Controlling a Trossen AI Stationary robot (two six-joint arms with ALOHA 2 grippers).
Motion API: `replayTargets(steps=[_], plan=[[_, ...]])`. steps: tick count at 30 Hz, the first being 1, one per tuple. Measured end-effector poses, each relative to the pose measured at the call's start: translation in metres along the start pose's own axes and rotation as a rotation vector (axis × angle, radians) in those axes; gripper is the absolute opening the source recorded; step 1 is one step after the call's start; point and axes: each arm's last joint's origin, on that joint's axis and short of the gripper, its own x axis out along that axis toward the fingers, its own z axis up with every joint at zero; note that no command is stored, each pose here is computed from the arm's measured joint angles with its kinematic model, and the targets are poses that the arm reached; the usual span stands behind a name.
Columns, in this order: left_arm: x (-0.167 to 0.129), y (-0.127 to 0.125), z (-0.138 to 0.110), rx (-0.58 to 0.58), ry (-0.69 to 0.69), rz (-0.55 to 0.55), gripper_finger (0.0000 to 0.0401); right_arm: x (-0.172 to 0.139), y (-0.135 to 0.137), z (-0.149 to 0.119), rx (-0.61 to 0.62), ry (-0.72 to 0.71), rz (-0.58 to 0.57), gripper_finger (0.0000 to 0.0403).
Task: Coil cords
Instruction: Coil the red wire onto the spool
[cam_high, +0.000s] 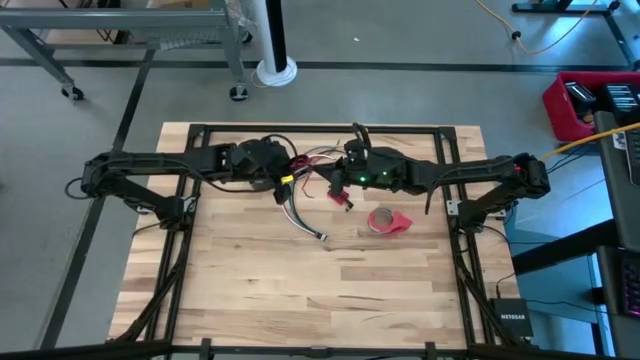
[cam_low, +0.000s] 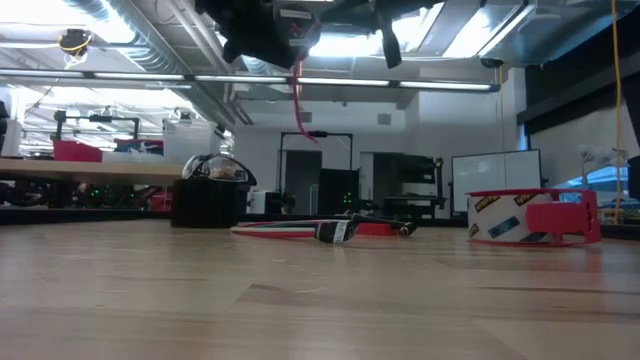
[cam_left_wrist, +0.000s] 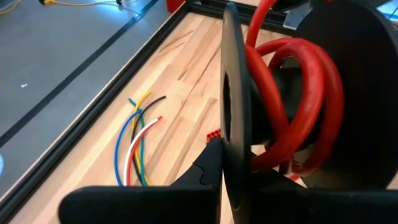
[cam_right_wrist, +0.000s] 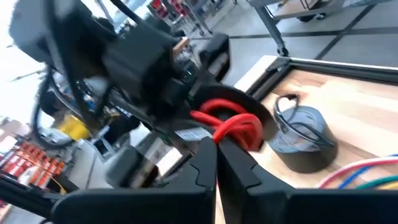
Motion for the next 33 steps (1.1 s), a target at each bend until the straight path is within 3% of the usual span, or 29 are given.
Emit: replayTargets(steps=[19,33], plan=[[0.035,-0.010,0.002,-0.003,-0.054,-0.024,0.0000,0.000,0.005,0.004,0.018,-0.029,0.062,0.0005],[0.038,-0.013,0.012,-0.010,-0.165,-0.036,0.0000,0.000,0.005,0.002,0.035,-0.010,0.055,0.0005]])
